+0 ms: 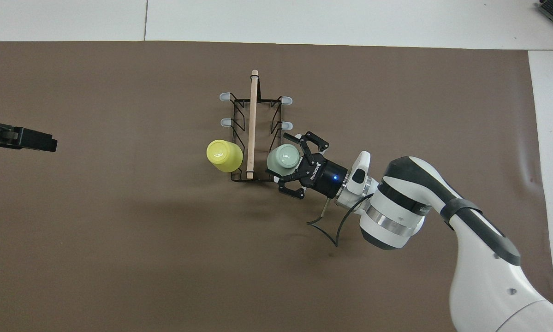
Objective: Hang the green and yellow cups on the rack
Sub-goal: 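Hang the green cup on a rack peg and open the right gripper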
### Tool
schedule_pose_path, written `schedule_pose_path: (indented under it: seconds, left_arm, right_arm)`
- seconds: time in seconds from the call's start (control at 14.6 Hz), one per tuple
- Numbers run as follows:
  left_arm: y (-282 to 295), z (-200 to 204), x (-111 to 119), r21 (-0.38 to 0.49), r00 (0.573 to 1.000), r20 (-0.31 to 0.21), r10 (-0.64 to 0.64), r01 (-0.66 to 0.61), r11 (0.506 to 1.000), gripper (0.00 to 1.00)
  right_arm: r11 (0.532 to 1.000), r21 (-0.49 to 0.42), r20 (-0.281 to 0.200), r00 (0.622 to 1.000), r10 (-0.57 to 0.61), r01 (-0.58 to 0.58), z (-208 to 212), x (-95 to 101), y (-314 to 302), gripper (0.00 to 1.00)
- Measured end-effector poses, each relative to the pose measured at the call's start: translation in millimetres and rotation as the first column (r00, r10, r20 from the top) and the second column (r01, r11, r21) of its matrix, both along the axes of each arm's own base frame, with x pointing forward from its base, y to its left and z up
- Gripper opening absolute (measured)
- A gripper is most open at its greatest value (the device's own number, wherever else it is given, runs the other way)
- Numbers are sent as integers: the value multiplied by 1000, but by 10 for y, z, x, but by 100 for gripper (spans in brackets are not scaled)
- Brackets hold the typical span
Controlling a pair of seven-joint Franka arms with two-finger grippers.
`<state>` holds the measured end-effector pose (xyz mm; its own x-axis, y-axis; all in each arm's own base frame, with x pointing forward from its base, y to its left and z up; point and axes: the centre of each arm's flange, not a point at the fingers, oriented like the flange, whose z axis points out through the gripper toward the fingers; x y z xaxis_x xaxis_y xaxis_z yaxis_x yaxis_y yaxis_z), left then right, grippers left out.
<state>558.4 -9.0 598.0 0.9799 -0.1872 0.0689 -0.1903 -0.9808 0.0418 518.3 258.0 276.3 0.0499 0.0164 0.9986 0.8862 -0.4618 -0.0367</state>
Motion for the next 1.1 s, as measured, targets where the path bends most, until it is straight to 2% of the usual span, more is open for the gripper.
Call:
schedule_pose_path:
  seconds: [0.34,0.55,0.69,0.89,1.1]
  left_arm:
    - [-41,-3,-1,0,1000,-1,-7,7,1000,100]
    - [-43,-5,-2,0,1000,-1,-8,8,1000,100]
    - [-43,-6,-2,0,1000,-1,-8,8,1000,100]
    - [-43,-6,-2,0,1000,-1,-8,8,1000,100]
    - [-43,-6,-2,0,1000,-1,-8,8,1000,100]
  right_arm:
    - [1000,-10,-21,1000,-24,24,173,99,10,100]
    - [998,-26,-43,997,-59,57,641,224,-27,100]
    - [999,-49,-41,999,-17,15,996,284,-37,100]
    - [990,-128,-19,999,51,-53,1357,434,-154,100]
    - [966,-243,11,995,96,-90,1543,617,-436,100]
